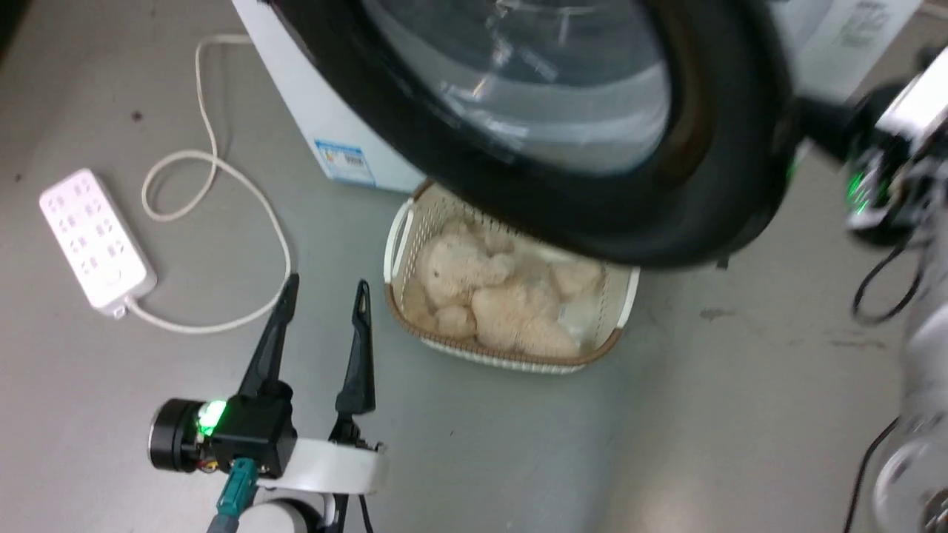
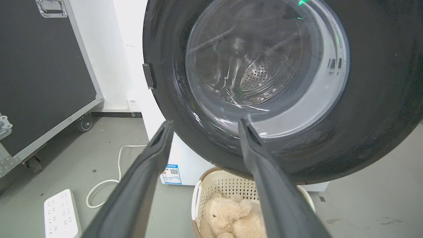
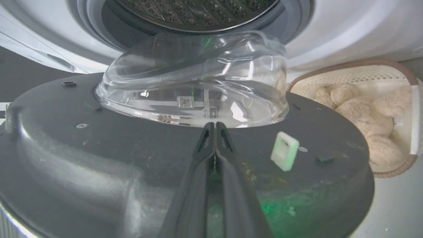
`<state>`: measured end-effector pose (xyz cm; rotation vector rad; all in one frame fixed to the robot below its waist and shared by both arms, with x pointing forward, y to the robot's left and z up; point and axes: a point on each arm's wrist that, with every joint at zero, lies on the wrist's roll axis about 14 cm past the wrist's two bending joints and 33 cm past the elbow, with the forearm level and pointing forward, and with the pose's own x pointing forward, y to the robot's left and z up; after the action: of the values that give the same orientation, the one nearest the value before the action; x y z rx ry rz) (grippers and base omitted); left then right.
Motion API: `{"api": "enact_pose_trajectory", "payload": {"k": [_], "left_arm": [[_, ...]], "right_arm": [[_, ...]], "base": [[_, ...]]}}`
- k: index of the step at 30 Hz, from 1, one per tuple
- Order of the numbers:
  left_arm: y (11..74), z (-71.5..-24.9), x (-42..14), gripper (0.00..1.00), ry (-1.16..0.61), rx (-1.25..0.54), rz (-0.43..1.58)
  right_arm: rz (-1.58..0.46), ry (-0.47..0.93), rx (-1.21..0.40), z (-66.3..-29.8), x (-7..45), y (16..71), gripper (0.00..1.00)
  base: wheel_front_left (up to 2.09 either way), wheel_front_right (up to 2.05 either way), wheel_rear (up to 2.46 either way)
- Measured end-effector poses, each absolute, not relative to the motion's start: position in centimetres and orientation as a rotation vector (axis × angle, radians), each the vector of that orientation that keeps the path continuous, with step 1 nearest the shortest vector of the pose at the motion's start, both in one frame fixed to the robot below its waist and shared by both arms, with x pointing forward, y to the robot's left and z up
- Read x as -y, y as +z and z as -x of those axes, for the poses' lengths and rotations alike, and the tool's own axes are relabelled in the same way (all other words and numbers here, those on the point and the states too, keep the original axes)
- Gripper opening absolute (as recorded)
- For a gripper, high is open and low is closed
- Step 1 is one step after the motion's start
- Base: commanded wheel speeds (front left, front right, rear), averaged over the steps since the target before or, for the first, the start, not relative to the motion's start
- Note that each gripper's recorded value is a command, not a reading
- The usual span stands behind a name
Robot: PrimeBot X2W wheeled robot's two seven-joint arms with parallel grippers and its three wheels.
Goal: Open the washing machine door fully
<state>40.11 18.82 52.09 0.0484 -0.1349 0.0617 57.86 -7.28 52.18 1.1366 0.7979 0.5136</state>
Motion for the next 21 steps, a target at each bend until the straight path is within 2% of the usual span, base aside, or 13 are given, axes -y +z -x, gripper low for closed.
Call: {"api": "enact_pose_trajectory", "payload": {"k": [7, 14, 21], "left_arm": [[51.9, -38.3, -17.7, 1.00, 0.008, 0.121, -0.004], [52.2, -37.3, -17.3, 1.00, -0.015, 0.126, 0.004], [52.1, -36.4, -17.3, 1.00, -0.017, 0.121, 0.008]], "right_arm": [[-1.108, 0.633, -0.884, -52.4, 5.8, 52.0, 0.00], [-1.066, 0.848, -0.962, -47.0, 0.1, 52.2, 0.00], [-1.048, 0.988, -1.030, -41.4, -4.8, 51.0, 0.00]], "base": [[0.00, 0.00, 0.00], [0.00, 0.00, 0.00], [0.00, 0.00, 0.00]]}}
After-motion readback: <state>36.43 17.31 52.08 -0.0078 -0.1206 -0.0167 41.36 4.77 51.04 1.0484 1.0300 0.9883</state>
